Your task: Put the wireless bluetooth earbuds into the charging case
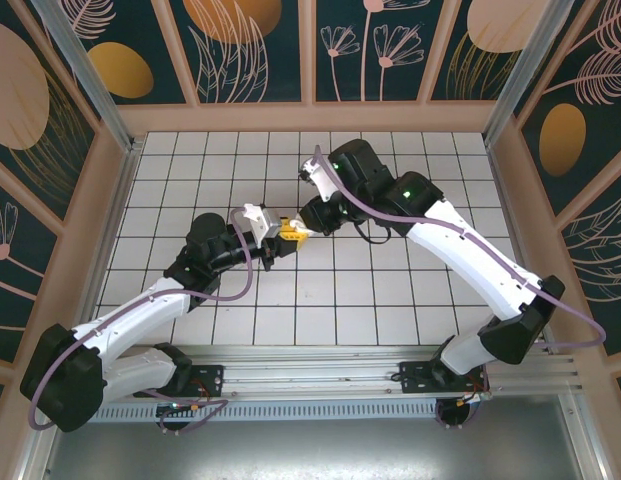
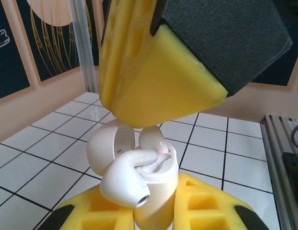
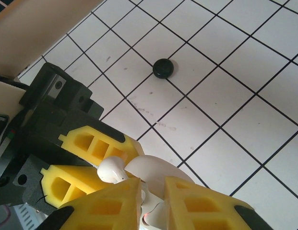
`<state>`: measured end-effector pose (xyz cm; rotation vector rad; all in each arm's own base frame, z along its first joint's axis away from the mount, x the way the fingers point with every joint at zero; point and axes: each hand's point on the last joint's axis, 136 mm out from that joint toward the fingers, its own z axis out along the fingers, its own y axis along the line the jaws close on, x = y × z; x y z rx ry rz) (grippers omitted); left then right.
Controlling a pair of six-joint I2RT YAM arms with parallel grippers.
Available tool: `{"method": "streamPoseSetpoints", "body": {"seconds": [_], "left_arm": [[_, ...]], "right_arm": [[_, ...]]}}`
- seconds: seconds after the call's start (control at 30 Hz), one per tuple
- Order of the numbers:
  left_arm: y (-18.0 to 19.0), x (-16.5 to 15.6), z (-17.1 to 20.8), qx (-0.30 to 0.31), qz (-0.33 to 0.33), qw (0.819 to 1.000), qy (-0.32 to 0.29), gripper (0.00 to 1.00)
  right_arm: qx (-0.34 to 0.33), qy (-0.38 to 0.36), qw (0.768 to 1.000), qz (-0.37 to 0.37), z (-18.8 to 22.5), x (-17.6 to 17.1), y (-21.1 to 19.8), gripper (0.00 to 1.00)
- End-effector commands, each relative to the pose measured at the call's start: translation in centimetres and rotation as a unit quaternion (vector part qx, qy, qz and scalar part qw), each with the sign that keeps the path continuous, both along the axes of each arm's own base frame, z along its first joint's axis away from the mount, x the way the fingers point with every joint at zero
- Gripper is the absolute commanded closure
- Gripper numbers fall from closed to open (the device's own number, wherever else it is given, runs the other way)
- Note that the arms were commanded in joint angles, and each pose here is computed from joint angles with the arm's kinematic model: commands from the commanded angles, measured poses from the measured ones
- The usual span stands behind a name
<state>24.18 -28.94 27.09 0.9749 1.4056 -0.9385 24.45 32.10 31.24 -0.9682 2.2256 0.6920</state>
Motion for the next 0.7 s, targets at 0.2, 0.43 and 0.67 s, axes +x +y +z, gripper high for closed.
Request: {"method": "streamPoseSetpoints", "body": {"seconds": [0.2,0.43,0.67], "left_arm": [[-0.1,-0.5,0.2,-0.001,-0.013,1.000,-0.018,1.00],[0.0,-0.5,0.2,-0.003,-0.010,1.000,-0.016,1.00],[-0.1,-0.5,0.1,-0.007,-0.011,1.000,-0.009,1.00]], "right_arm": [[-0.008,-0.002,1.000,0.019,0.0,-0.7,0.5,0.78],[0.033,-0.048,0.998,-0.025,3.5,-0.1,-0.8,0.80],[0.066,-0.016,0.998,0.004,3.3,-2.1,-0.2,0.80]]}}
